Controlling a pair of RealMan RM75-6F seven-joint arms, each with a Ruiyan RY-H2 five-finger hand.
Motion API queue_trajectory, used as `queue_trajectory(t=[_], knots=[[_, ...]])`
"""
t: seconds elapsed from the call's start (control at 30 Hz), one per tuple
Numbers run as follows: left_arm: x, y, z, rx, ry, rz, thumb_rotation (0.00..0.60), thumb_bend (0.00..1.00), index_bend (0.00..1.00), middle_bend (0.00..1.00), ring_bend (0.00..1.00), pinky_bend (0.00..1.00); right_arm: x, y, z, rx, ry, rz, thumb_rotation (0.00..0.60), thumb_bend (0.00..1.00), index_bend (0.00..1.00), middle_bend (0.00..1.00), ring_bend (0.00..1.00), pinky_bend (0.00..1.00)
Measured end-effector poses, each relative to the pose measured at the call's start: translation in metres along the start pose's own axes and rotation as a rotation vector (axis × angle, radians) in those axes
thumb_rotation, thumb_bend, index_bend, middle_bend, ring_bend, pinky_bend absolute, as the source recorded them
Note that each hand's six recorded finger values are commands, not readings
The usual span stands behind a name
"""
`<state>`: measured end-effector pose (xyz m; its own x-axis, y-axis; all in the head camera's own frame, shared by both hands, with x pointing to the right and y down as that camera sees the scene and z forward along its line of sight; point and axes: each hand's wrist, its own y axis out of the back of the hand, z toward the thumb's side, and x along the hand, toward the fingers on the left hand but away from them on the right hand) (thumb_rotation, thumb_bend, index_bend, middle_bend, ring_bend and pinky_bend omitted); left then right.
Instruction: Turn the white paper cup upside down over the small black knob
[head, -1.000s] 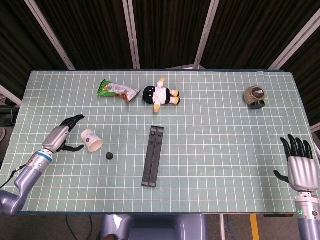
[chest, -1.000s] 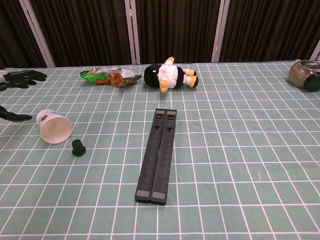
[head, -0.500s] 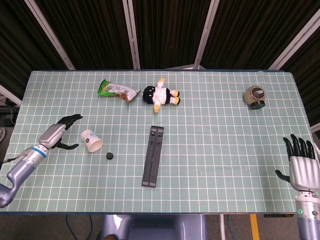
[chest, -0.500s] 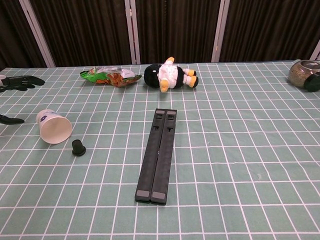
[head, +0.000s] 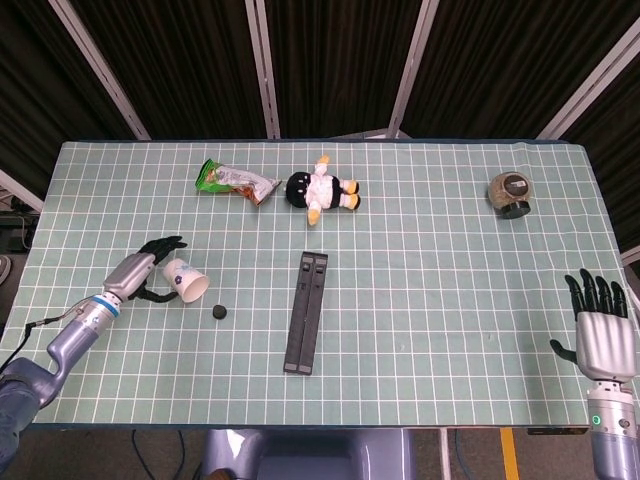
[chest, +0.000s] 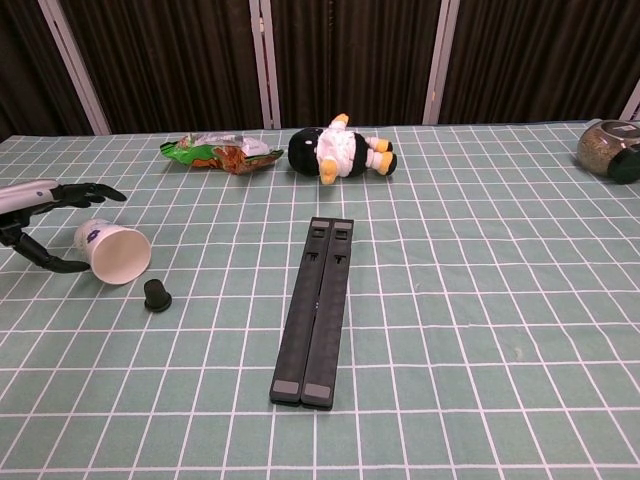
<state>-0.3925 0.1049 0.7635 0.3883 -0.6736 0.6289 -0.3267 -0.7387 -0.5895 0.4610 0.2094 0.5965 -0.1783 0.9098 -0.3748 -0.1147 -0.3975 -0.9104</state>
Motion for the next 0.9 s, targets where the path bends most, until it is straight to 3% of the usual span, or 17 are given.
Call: queue_trajectory(t=[0.17,0.33,0.4,0.7,0.9], knots=[[0.008,-0.005,0.003,0.014,0.004,-0.001,0.6,0.27,0.23,0.11,0.09,0.03,-0.002,0.0,-0.003,-0.003,-0.009,0.002,0.6,0.0,0.09,0.0,0.0,0.0],[0.011,-0.004,0.004,0.027,0.01,0.016,0.6,0.32,0.43,0.33,0.25,0.15,-0.003,0.0,-0.006,-0.006,-0.014,0.003,0.6,0.0,0.09,0.0,0.0,0.0],[0.012,-0.003,0.006,0.038,0.007,0.03,0.6,0.34,0.47,0.36,0.28,0.18,-0.003,0.0,-0.007,-0.009,-0.015,0.002,0.6,0.0,0.09,0.0,0.0,0.0],[0.012,0.004,0.019,0.095,-0.048,0.089,0.6,0.35,0.5,0.39,0.3,0.2,-0.002,0.002,-0.006,-0.014,-0.009,0.0,0.6,0.0,0.09,0.0,0.0,0.0],[0.006,0.02,0.042,0.276,-0.168,0.152,0.6,0.35,0.48,0.37,0.29,0.2,-0.001,0.003,-0.004,-0.02,-0.003,-0.001,0.6,0.0,0.09,0.0,0.0,0.0]])
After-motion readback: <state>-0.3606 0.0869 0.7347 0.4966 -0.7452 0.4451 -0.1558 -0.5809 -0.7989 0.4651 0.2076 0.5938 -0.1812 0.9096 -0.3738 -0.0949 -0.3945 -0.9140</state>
